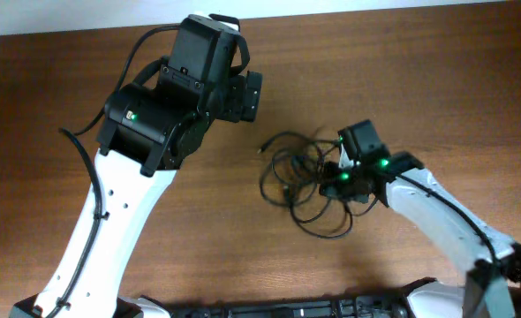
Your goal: Untangle cables
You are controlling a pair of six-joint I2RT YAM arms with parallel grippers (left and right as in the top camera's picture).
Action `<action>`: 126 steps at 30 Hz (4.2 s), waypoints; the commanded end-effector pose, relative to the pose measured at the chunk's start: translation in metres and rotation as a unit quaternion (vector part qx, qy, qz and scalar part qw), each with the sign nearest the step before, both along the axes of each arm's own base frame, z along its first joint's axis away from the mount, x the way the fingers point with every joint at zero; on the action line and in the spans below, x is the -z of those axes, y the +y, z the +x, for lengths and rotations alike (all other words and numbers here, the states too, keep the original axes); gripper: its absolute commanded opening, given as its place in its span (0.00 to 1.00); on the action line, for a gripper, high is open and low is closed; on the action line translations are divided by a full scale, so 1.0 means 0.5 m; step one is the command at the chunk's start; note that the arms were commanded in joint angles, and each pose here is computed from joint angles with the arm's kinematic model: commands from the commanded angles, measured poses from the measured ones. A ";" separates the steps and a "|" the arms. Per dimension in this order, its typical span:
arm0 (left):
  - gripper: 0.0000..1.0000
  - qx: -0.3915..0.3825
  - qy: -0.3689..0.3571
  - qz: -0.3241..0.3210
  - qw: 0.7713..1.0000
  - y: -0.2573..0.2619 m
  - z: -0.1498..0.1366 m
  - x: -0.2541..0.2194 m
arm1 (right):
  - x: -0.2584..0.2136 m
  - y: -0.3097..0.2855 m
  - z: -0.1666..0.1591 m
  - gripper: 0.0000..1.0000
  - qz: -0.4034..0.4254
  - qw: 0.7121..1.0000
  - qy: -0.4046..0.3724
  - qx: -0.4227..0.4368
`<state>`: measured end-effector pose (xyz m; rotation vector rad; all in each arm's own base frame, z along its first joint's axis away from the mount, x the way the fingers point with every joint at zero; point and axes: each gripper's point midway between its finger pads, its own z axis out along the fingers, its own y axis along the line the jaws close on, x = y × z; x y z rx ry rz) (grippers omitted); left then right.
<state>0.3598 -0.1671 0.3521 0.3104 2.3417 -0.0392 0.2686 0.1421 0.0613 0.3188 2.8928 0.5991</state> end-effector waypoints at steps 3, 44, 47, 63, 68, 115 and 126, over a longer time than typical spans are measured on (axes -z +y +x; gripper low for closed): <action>0.99 -0.017 -0.009 -0.006 1.000 0.016 0.008 -0.014 | -0.183 -0.003 0.055 0.04 -0.017 0.995 -0.099 -0.028; 0.99 -0.019 -0.004 -0.003 1.000 0.019 0.010 -0.008 | -1.188 -0.117 -0.059 0.04 0.082 0.690 -0.715 0.078; 0.99 -0.019 -0.004 -0.003 1.000 0.019 0.010 -0.008 | -1.224 -0.131 -0.066 0.04 0.086 0.661 -0.739 0.097; 0.99 -0.019 -0.004 -0.003 1.000 0.019 0.009 -0.008 | -1.222 -0.106 -0.011 0.04 0.081 0.659 -0.743 0.086; 0.99 -0.019 -0.004 -0.003 1.000 0.019 0.010 -0.008 | -1.251 -0.111 -0.027 0.04 0.094 0.636 -0.760 0.092; 0.99 0.454 0.060 -0.102 0.883 -0.246 -0.086 0.144 | -1.225 -0.192 -0.071 0.04 0.022 0.650 -0.743 0.157; 0.99 0.654 -0.038 -0.178 0.734 -0.323 -0.174 0.204 | -1.233 -0.219 -0.096 0.04 0.014 0.641 -0.746 0.182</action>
